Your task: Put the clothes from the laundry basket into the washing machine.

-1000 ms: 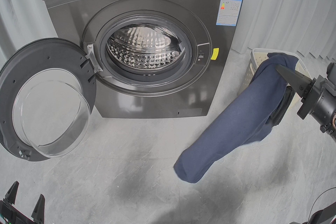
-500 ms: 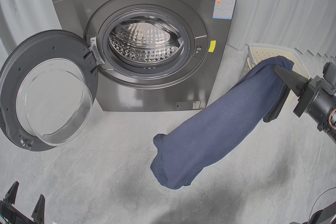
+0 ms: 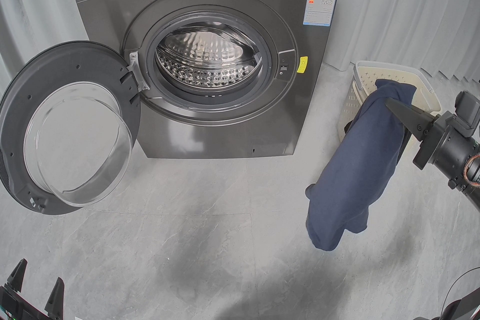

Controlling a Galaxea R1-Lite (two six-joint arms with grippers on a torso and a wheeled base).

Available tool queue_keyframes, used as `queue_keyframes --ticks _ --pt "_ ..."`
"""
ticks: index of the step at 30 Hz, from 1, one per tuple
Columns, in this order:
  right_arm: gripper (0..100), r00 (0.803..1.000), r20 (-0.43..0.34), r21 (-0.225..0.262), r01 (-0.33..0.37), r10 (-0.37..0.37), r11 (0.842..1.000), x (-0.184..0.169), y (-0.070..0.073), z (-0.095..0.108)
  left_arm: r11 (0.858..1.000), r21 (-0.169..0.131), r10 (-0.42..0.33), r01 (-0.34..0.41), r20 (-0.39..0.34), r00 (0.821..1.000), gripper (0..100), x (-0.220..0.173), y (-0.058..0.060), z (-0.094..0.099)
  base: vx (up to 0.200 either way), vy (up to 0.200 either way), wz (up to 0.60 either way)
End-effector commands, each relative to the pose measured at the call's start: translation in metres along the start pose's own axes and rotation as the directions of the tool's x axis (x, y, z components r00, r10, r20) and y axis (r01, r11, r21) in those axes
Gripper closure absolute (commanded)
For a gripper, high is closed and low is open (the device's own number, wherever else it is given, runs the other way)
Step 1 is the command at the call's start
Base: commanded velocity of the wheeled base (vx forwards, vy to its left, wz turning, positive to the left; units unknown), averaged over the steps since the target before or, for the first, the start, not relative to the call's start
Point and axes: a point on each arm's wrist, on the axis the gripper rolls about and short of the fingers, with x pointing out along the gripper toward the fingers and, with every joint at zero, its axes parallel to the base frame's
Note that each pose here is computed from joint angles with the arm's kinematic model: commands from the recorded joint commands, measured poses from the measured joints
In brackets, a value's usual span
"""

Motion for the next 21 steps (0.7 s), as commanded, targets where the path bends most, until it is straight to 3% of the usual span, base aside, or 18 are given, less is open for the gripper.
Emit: queue_keyframes --ticks 1,9,21 --pt "100 1.000 -0.005 0.000 0.000 0.000 1.000 0.0009 0.0000 -0.0012 1.000 0.000 0.000 0.000 -0.005 1.000 0 0.0004 0.0002 -0.0051 0.000 0.000 0.00" --pt "100 1.000 -0.008 0.000 0.001 -0.001 1.000 0.0006 -0.0001 -0.0021 1.000 0.002 0.000 0.000 -0.005 1.000 0 0.0004 0.0002 -0.0051 0.000 0.000 0.00" --pt "100 1.000 -0.031 0.006 0.006 -0.006 1.000 0.0038 -0.0009 -0.0076 1.000 0.008 0.002 -0.002 -0.005 1.000 0 0.0004 0.0001 -0.0051 0.000 0.200 0.00"
